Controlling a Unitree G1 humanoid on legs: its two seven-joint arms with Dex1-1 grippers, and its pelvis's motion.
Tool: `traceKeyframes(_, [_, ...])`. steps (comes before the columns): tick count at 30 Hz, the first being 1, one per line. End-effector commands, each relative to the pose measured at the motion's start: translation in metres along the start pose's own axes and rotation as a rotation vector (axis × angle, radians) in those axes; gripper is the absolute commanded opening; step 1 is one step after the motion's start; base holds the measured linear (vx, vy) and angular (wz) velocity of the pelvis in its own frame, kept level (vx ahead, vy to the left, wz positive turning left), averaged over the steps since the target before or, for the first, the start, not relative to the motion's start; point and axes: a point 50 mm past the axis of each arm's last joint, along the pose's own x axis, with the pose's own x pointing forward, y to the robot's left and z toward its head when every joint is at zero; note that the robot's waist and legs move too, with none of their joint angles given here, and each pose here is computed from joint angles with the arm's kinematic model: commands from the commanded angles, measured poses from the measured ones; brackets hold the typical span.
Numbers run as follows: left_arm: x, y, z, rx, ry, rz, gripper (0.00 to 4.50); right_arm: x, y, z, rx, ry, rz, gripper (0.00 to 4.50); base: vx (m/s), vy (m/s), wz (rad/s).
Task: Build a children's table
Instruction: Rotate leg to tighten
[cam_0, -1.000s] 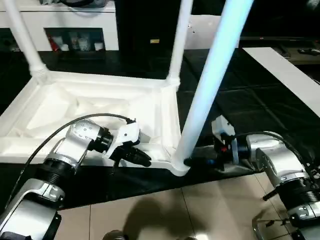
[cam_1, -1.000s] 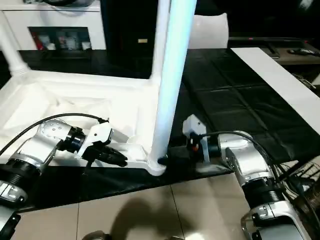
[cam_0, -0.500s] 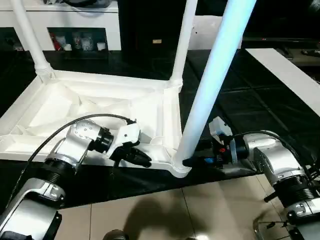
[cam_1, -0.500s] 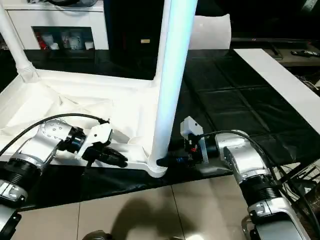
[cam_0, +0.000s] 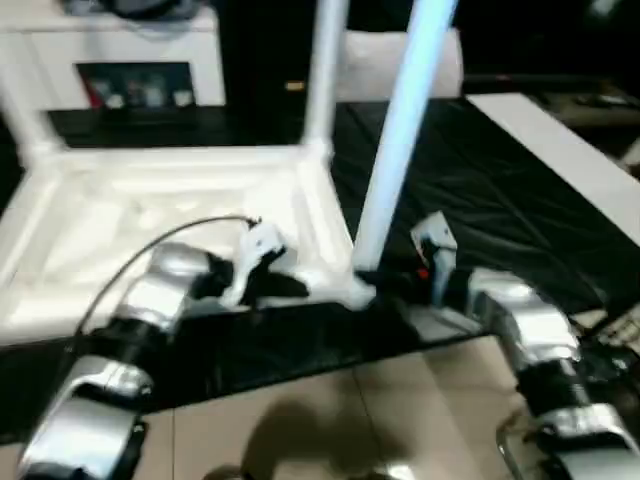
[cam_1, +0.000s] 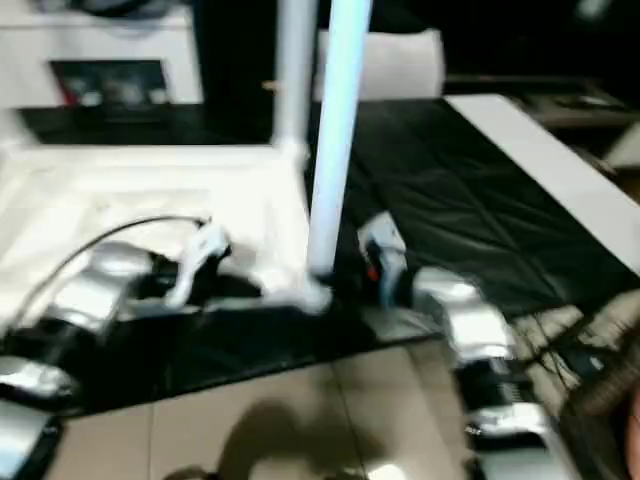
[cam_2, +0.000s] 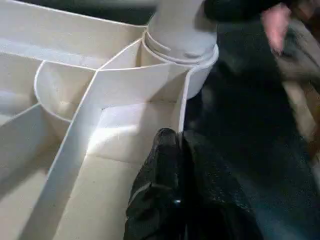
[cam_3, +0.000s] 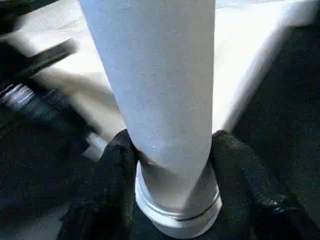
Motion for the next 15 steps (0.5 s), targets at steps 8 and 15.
traceKeyframes(8, [0.025,-0.001,0.060,-0.092,-0.249,0.280,0.00,0.060,0.041,-0.006,0.155,0.037,-0.146,1.93,0.000,0.000,0.00])
traceKeyframes(15, [0.028,-0.010,0.057,-0.030,-0.227,0.228,0.00,0.062,0.042,0.002,0.079,-0.031,-0.158,2.26,0.000,0.000,0.00])
